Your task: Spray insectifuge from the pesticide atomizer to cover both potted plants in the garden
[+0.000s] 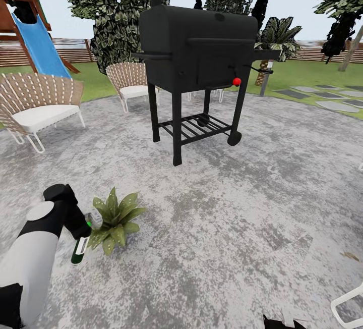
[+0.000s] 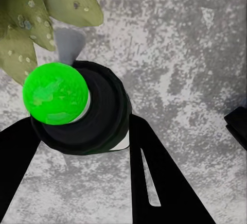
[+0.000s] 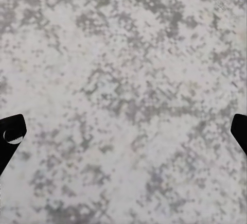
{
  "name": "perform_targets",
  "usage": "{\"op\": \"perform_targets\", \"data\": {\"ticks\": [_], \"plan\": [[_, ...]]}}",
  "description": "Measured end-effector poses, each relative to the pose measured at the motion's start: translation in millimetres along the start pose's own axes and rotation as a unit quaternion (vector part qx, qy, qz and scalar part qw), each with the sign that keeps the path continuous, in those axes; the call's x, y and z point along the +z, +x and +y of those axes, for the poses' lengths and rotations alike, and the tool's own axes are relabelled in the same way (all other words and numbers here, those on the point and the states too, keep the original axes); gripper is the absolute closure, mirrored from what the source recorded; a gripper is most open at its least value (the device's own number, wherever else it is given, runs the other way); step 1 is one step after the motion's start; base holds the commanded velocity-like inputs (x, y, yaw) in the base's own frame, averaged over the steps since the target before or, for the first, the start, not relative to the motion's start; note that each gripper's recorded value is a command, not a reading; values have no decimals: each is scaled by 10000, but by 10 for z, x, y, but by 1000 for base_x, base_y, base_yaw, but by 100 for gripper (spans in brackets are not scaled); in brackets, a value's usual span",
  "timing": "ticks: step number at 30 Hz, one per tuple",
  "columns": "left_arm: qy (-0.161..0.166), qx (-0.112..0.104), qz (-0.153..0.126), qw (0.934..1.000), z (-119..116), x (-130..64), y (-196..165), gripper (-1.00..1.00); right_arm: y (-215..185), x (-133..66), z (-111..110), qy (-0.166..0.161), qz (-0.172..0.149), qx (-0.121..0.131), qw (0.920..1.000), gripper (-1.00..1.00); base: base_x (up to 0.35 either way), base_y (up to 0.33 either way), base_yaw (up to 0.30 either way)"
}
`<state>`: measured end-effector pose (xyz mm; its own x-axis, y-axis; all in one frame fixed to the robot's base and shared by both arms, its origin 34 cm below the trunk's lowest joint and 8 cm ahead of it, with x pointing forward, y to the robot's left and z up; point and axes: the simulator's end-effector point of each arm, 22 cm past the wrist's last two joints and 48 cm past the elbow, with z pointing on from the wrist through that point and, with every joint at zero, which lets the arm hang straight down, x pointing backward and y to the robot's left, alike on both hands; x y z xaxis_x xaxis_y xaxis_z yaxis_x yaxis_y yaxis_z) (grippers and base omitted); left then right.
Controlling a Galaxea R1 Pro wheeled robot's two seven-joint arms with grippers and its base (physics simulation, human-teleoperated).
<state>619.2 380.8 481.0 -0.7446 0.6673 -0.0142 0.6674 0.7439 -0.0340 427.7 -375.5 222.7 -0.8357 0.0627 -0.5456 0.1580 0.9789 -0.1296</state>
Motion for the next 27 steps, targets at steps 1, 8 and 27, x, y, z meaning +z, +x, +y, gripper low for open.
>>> {"op": "perform_targets", "data": {"ticks": [1,8,27], "plan": [[10,3,-1,10000,19,-26,-30,100,1,0,2,-2,1,1,10000,-100,0,0,0],[732,-15,194,9971,124,-376,-332,100,5,-1,9,-6,5,3,10000,-100,0,0,0],[739,311,853,9931,41,-421,-314,100,-3,-1,-6,6,-3,0,10000,-100,35,0,0]]}}
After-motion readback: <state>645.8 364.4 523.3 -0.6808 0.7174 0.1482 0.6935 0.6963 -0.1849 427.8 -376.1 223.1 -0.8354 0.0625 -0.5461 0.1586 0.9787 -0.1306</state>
